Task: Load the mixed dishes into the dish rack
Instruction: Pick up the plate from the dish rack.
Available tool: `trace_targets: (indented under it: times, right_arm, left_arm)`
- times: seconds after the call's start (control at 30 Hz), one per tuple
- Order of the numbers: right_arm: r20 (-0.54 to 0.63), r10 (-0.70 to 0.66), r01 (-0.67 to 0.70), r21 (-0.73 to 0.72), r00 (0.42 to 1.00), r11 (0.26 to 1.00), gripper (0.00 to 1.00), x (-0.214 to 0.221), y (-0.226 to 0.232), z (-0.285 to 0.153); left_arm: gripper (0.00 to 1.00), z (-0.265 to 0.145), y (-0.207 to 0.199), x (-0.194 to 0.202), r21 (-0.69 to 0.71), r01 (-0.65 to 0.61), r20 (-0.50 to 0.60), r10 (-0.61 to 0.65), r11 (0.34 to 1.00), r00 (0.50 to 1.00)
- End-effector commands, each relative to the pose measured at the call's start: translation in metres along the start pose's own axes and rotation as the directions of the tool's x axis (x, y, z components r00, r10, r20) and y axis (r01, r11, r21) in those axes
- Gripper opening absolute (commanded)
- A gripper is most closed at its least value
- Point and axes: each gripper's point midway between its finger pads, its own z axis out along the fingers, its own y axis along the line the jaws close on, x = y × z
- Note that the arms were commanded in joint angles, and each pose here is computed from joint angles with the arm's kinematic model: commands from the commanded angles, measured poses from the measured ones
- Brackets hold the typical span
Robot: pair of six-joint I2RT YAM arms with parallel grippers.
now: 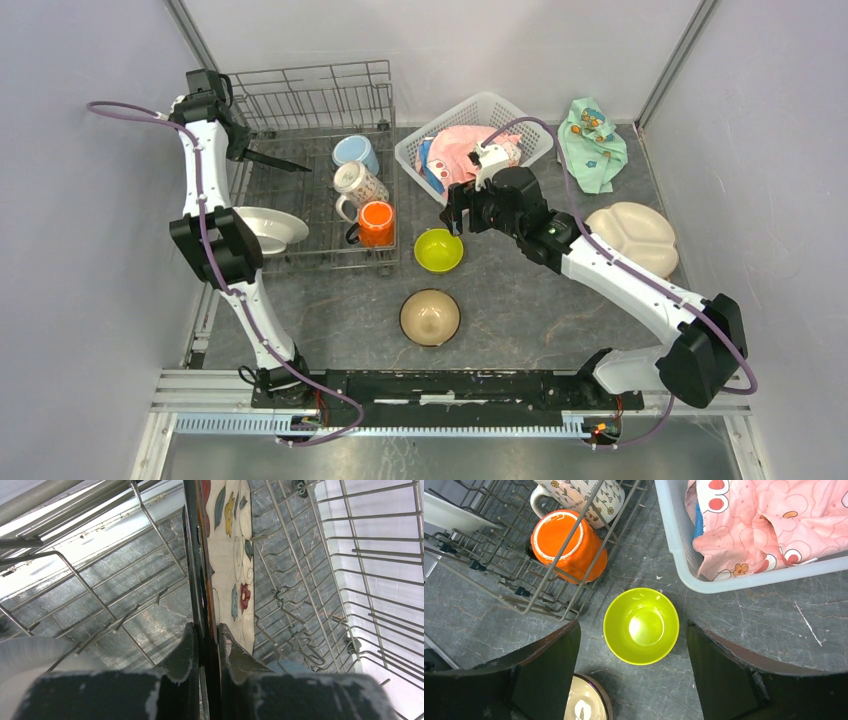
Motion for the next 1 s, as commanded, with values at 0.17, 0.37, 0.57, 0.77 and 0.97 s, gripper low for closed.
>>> trace_targets:
  times: [0.17, 0.37, 0.57, 0.77, 0.97]
  right_arm:
    - [0.07, -0.011, 0.012, -0.018, 0.997, 1.0, 0.83, -0.017, 0.003, -0.008]
    - [0.068, -0.016, 0.018, -0.017, 0.998, 1.0, 0.83, -0.015, 0.002, -0.01]
    - [0.071, -0.021, 0.022, -0.01, 0.997, 1.0, 0.83, -0.017, 0.001, -0.011]
    - [0.071, -0.017, 0.017, -0.007, 0.997, 1.0, 0.83, -0.016, 0.001, -0.011]
    - [0.076, -0.022, 0.022, -0.003, 0.997, 1.0, 0.83, -0.017, -0.001, -0.013]
  left_arm:
    - [0.1, -0.148, -0.102, -0.094, 0.489, -0.21, 0.371, 0.016, 0.846, 0.928]
    - [0.05, -0.145, -0.087, -0.103, 0.447, -0.053, 0.351, -0.12, 0.893, 0.929]
    - [0.02, -0.141, -0.077, -0.112, 0.412, 0.053, 0.36, -0.216, 0.91, 0.908]
    - [0.02, -0.14, -0.082, -0.114, 0.434, 0.154, 0.315, -0.31, 0.888, 0.897]
    - [0.02, -0.147, -0.084, -0.122, 0.442, 0.163, 0.339, -0.332, 0.882, 0.88]
